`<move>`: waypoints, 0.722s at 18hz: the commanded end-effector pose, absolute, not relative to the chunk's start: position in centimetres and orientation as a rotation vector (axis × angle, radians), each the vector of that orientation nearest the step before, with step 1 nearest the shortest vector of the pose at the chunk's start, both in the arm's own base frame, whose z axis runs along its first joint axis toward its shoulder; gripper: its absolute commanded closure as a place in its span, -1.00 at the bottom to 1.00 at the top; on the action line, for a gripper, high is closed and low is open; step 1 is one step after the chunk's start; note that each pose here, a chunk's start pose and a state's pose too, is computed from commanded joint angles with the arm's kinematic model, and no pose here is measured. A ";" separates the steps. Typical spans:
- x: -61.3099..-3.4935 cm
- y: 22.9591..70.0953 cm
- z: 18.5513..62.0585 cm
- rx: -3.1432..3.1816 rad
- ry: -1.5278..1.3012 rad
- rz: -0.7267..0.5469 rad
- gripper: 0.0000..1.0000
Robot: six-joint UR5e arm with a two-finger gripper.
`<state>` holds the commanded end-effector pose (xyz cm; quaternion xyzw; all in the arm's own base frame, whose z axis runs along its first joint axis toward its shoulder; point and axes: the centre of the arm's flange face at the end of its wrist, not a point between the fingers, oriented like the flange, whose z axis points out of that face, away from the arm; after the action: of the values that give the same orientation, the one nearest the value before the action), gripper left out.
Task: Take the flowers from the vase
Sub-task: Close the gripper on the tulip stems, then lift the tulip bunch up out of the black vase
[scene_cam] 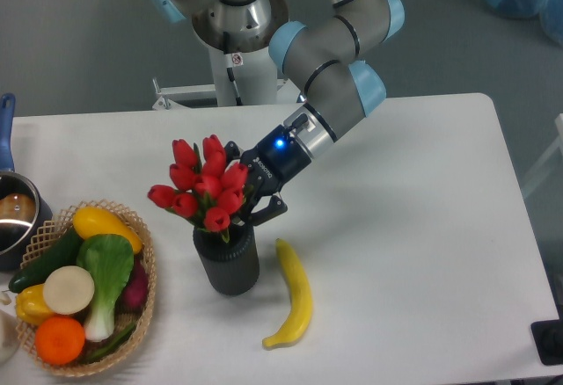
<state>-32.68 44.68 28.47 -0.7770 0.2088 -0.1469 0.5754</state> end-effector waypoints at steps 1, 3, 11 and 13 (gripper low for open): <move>-32.7 44.7 28.6 -1.816 0.489 -0.343 -0.09; -33.0 44.7 28.9 -1.796 0.481 -0.341 -0.09; -34.2 44.8 31.4 -1.729 0.426 -0.353 -0.09; -34.7 44.7 32.2 -1.729 0.416 -0.347 -0.09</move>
<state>-34.74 44.67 32.25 -0.7509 0.1808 -0.1507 0.6170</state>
